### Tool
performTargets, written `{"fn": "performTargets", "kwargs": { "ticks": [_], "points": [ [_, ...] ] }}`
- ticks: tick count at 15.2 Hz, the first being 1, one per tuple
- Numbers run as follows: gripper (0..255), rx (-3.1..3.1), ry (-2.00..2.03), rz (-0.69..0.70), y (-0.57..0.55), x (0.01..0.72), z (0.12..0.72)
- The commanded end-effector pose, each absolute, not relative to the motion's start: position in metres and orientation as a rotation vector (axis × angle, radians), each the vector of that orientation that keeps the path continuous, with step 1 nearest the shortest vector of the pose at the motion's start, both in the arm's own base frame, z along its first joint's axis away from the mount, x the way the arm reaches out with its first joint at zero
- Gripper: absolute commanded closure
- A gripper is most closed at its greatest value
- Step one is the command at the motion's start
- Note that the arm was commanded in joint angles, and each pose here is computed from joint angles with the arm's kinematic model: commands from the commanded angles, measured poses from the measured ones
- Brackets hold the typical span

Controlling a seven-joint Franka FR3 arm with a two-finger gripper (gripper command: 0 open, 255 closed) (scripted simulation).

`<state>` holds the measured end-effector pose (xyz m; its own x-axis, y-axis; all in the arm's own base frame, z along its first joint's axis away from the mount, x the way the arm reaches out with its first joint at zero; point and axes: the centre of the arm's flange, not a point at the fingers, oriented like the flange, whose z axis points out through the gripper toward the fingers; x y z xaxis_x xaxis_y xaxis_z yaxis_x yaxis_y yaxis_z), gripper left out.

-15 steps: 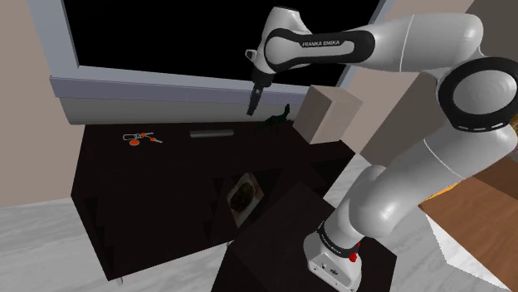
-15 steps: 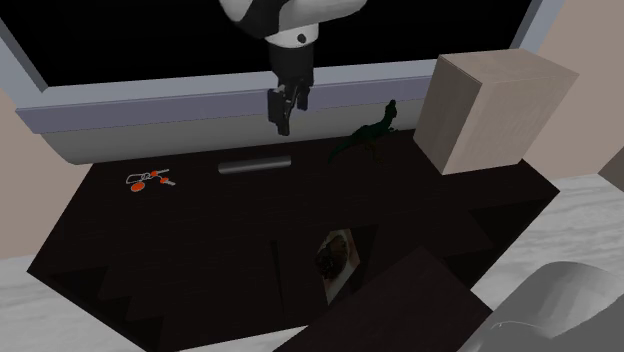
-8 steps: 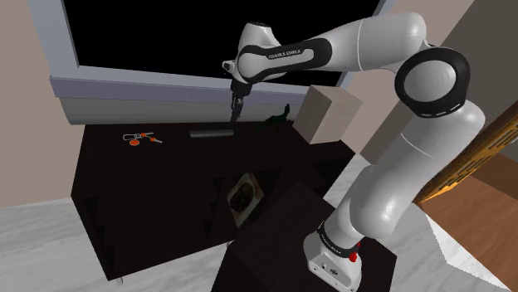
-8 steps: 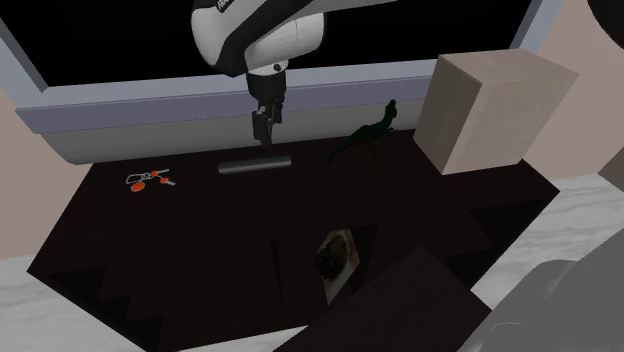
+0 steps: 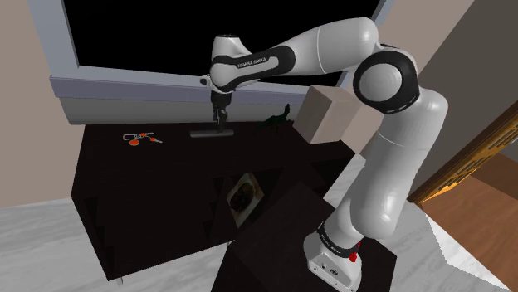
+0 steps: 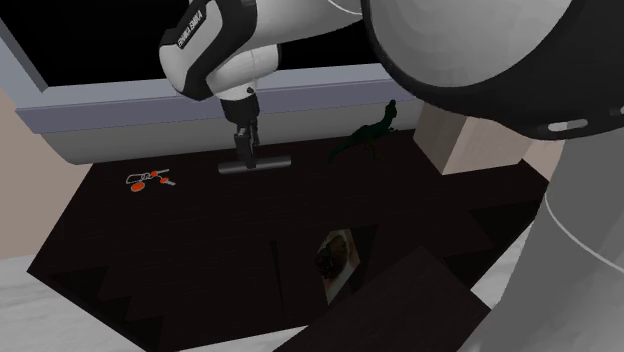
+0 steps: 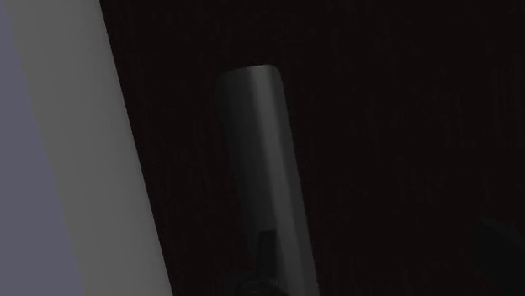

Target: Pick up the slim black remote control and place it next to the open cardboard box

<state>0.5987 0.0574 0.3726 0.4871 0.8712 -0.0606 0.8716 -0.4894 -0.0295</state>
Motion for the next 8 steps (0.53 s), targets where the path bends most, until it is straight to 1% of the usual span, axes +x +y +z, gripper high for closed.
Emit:
{"fn": "performTargets", "kwargs": {
  "ticks": [1,8],
  "points": [
    [0,2.627,1.600,0.077,0.061,0.624,0.349],
    [0,2.627,1.600,0.077,0.060,0.626,0.315]
  ]
}}
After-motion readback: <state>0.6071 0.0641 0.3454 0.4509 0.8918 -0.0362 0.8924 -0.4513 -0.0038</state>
